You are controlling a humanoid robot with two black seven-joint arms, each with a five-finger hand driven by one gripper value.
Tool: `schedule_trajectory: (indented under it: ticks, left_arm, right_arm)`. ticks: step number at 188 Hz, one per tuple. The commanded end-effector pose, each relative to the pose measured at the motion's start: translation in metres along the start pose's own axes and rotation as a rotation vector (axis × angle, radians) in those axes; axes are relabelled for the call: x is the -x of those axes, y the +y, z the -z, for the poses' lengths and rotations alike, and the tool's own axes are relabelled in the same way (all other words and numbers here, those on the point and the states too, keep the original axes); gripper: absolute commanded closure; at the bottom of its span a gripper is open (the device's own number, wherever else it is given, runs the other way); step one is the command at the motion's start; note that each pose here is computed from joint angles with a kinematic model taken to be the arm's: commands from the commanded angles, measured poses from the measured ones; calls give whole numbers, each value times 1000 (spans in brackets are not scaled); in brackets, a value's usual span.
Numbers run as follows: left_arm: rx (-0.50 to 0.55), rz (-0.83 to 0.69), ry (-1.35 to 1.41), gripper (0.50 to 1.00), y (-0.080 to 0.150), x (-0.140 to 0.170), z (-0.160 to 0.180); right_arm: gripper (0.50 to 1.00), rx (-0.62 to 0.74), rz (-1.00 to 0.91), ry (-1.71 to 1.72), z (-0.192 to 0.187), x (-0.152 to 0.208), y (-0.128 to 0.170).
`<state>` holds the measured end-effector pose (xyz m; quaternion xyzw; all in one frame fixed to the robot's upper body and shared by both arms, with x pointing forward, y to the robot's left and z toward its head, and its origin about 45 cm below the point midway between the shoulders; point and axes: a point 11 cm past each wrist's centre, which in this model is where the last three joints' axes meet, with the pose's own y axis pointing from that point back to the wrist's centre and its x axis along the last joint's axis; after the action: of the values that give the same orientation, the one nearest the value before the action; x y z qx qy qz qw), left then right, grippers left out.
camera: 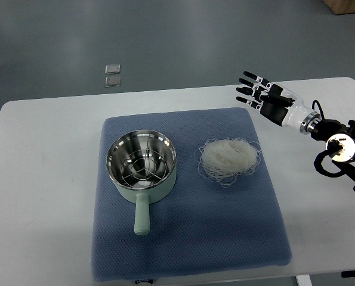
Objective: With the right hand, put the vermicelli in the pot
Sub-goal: 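Move the right hand over the white vermicelli bundle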
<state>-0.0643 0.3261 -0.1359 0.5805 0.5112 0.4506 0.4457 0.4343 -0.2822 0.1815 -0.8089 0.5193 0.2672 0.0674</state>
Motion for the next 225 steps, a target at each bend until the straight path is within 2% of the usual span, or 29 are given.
schedule_trajectory:
  ticks: [1,77,134,204,225]
  left_arm:
    - [0,7,-2,500,0,2,0]
    - [-2,-17,0,500,0,-4,0]
    - [-2,-16,0,500,0,-3,0]
    - [-2,-16,0,500,0,-3,0]
    - [-2,-15,2,500,0,-3,0]
  right_arm:
    - [574,2,0,1,-1,0,0]
    - [574,12,3,57,5,-2,1]
    - [574,81,88,329,13,11,-4]
    - [574,252,236,837,23,24,-1]
    - [574,249,309,950,21,34,-1]
